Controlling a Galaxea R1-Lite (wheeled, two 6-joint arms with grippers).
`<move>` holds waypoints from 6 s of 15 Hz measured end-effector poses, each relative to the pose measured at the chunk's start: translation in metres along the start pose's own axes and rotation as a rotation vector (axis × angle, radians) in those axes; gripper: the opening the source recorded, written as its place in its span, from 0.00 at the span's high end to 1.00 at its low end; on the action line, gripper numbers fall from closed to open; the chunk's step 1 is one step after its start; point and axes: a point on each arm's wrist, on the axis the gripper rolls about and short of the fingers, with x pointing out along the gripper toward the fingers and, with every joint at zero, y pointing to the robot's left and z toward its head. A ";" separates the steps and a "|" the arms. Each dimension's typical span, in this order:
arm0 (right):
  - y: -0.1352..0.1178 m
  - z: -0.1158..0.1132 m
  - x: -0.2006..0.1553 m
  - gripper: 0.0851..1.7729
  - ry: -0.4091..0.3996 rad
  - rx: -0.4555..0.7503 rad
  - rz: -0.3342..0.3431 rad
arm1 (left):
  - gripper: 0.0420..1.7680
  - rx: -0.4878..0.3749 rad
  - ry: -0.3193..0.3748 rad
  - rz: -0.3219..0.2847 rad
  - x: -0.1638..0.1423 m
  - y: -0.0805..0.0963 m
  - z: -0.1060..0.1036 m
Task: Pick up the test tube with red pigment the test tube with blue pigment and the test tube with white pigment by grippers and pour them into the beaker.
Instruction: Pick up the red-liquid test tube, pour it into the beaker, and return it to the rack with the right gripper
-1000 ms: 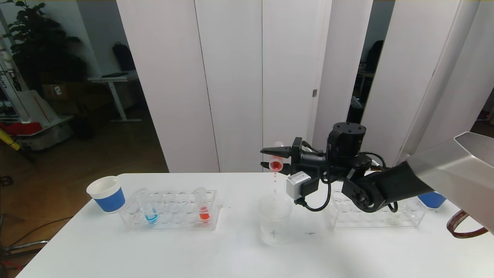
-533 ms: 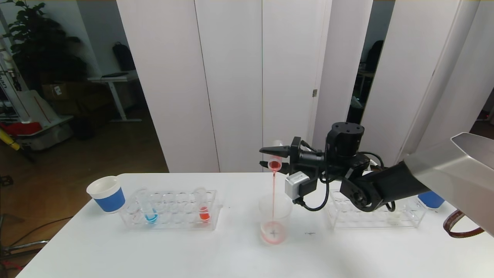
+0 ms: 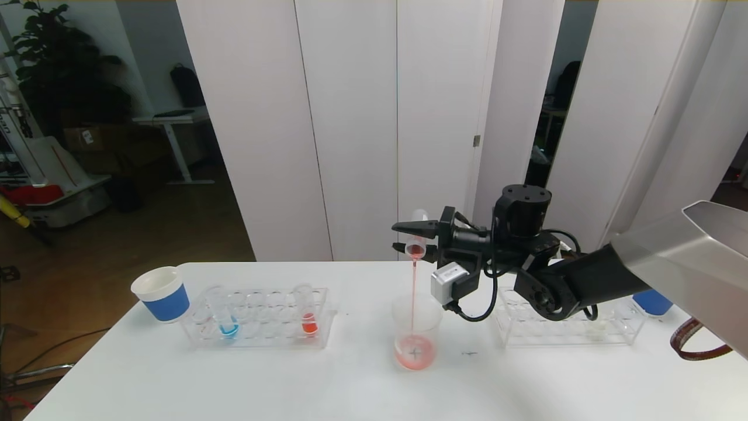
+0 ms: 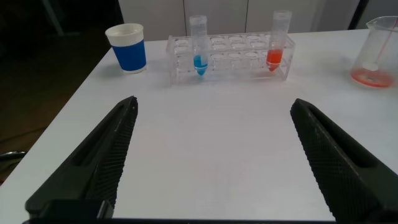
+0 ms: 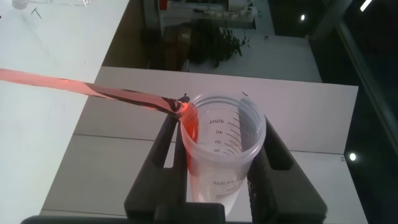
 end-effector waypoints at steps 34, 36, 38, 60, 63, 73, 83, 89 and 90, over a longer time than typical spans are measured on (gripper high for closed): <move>-0.042 0.012 0.005 0.69 -0.070 -0.277 -0.088 | 0.01 0.000 0.000 0.000 0.000 0.000 0.000; -0.051 0.015 0.002 0.69 -0.054 -0.271 -0.095 | 0.01 0.000 0.000 0.000 0.000 0.000 0.000; -0.058 0.016 0.000 0.69 0.005 -0.234 -0.100 | 0.01 0.000 0.000 0.000 0.000 0.000 0.000; -0.074 0.048 -0.005 0.69 0.820 1.314 -0.827 | 0.01 0.000 0.000 0.000 0.000 0.000 0.000; -0.067 0.055 -0.010 0.69 0.846 1.484 -0.887 | 0.01 0.000 0.000 0.000 0.000 0.000 0.000; -0.082 0.060 -0.044 0.69 0.925 1.548 -0.911 | 0.01 0.000 0.000 0.000 0.000 0.000 0.000; -0.134 0.044 -0.132 0.69 1.028 1.336 -1.159 | 0.01 0.000 0.000 0.000 0.000 0.000 0.000; -0.147 0.030 -0.192 0.69 1.123 1.223 -1.311 | 0.01 0.000 0.000 0.000 0.000 0.000 0.000; -0.147 0.027 -0.202 0.69 1.144 1.205 -1.334 | 0.01 0.000 0.000 0.000 0.000 0.000 0.000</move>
